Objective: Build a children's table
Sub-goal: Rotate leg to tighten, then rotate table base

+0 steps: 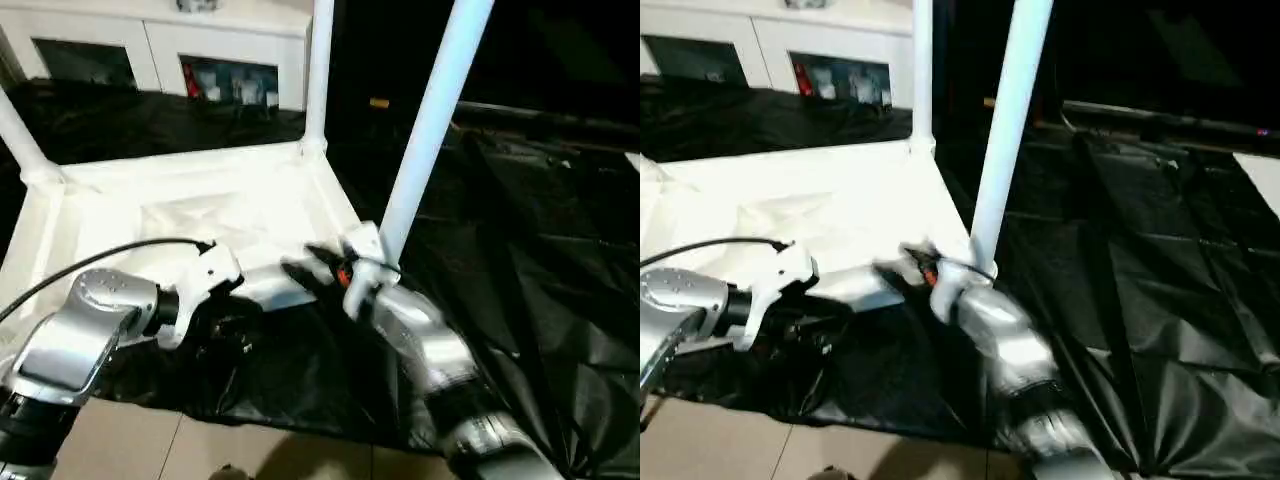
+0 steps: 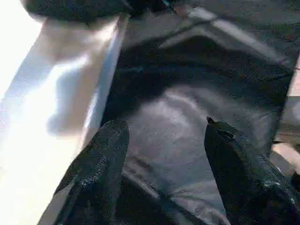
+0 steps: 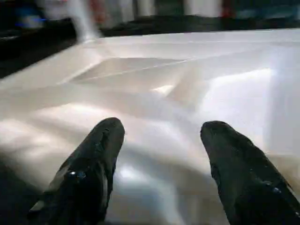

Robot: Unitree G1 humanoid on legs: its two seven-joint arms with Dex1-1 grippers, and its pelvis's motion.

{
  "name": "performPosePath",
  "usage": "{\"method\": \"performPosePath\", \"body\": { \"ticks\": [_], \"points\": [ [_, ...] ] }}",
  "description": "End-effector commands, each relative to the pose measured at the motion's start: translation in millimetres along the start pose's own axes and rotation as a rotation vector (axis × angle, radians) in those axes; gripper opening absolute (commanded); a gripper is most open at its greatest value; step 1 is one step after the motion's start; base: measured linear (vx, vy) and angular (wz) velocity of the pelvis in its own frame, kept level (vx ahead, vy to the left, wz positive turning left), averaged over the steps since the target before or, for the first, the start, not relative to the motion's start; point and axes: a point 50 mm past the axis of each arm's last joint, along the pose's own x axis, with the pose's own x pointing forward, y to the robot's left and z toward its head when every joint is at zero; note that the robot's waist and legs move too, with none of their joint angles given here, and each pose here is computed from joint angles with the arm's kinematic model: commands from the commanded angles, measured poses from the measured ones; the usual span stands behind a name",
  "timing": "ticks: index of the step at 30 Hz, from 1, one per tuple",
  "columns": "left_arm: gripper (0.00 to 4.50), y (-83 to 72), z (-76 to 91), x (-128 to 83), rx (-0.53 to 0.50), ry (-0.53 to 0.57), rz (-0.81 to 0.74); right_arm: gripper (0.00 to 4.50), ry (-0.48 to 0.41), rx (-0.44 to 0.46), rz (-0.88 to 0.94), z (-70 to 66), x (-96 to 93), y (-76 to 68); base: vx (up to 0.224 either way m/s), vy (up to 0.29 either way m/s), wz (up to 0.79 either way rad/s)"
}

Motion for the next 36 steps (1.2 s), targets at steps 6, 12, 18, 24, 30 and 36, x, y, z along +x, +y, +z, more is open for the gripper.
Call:
{"method": "performPosePath", "body": {
  "ticks": [6,12,18,24,30,36],
  "points": [
    [3.67,-1.2,-8.4,1.1,0.009,0.035,0.08,3.04,-0.031,0.063,-0.361,3.4,0.5,-33.3,0.0,0.0,0.0],
    [4.07,-10.9,-12.1,5.5,-0.014,0.025,0.069,3.04,-0.032,0.1,-0.632,1.5,-8.3,-59.9,0.0,0.0,0.0],
    [4.44,-2.0,-16.8,9.5,0.018,0.034,0.166,3.04,-0.066,0.086,-0.78,14.8,-26.2,-90.7,0.0,0.0,0.0],
    [4.44,13.0,-6.3,16.2,0.078,0.001,0.287,3.04,-0.111,0.047,-0.89,34.5,-47.4,-120.5,0.0,0.0,0.0],
    [4.44,25.8,8.0,24.1,0.13,-0.088,0.413,3.04,-0.132,-0.001,-0.986,49.0,-74.4,-147.3,0.0,0.0,0.0],
    [4.44,7.4,10.4,28.6,0.085,-0.3,0.352,3.04,-0.145,-0.022,-1.01,55.4,-94.7,-163.0,0.0,0.0,0.0]
  ]
}}
